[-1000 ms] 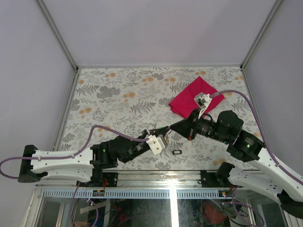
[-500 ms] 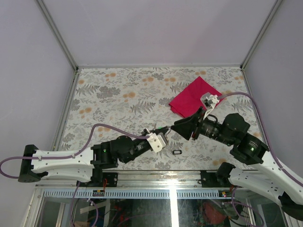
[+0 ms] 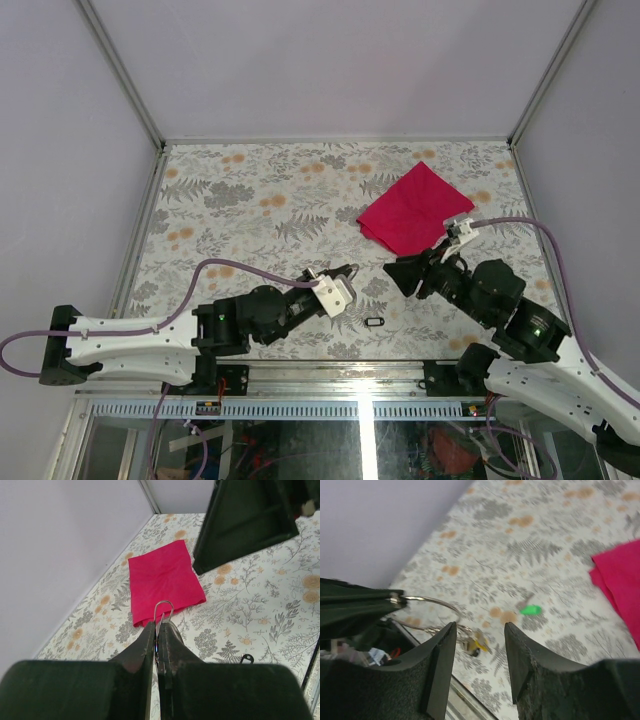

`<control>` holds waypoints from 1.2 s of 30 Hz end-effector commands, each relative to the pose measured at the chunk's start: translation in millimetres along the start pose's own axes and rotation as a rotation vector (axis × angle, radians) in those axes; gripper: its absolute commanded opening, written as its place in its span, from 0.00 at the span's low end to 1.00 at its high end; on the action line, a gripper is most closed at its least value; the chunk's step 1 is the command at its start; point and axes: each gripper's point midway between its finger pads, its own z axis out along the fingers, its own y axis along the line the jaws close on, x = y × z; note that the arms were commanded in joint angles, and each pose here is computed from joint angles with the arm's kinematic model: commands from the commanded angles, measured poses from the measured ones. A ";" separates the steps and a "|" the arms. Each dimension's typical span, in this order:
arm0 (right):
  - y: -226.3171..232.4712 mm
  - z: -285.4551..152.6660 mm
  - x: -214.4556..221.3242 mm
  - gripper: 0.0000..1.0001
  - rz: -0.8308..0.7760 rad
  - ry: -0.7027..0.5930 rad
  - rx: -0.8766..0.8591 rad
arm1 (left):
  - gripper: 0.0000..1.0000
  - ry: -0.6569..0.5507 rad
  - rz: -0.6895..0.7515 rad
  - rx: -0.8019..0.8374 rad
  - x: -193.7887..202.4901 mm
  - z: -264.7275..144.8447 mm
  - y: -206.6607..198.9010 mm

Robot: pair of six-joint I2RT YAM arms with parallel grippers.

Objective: Put the keys on the keyring

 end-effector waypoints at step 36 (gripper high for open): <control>-81.9 53.2 232.7 0.33 -0.096 0.976 0.232 | 0.00 0.023 -0.080 -0.128 -13.5 -13.0 40.8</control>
